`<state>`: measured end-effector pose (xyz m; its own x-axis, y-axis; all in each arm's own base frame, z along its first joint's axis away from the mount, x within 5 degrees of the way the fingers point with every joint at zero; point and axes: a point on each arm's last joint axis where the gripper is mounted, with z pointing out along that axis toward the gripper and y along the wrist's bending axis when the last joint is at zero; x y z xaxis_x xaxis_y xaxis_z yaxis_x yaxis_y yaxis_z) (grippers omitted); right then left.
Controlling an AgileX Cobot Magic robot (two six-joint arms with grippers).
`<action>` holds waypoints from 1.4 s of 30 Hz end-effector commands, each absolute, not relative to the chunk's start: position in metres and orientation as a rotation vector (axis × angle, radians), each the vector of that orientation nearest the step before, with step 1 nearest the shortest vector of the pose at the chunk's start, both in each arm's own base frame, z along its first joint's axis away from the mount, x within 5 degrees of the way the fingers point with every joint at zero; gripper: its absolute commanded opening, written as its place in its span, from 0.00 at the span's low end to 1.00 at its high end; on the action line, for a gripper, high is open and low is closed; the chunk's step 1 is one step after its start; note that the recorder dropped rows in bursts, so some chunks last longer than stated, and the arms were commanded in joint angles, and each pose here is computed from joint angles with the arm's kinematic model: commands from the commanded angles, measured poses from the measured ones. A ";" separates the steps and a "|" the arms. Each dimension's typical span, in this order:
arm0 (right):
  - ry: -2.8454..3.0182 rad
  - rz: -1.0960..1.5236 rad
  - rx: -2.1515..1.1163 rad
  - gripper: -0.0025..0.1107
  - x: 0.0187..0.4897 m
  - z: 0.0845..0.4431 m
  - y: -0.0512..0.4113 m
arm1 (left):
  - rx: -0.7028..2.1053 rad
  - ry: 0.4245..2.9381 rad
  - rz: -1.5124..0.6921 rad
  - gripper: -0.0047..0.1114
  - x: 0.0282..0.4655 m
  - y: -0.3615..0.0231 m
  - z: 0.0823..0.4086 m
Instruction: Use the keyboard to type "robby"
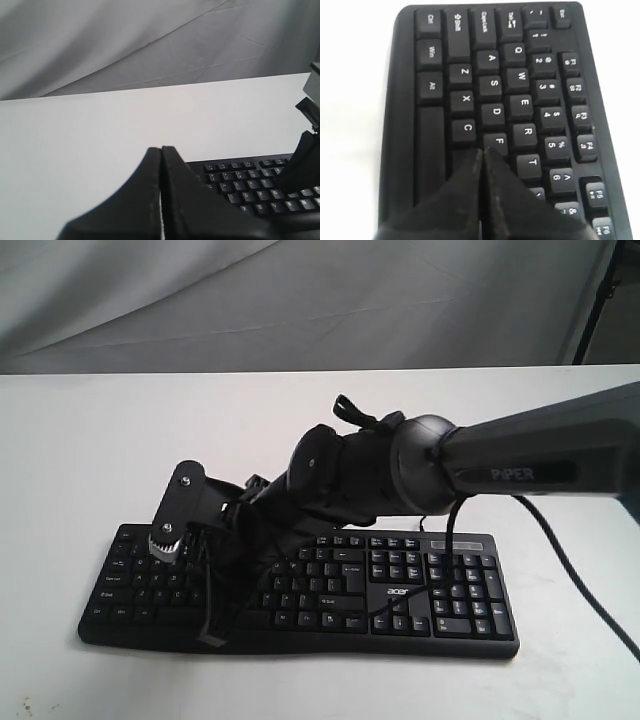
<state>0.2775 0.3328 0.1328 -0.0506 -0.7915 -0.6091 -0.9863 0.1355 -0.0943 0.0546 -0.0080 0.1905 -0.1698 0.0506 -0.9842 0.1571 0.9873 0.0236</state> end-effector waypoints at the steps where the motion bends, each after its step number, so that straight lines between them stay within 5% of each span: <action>1: 1.857 0.471 -1.686 0.02 0.278 0.146 0.333 | 0.161 1.736 -0.097 0.04 0.055 -0.008 0.190; 42: 1.926 0.525 -1.680 0.02 0.312 0.140 0.319 | 0.161 1.736 -0.097 0.04 0.055 -0.008 0.190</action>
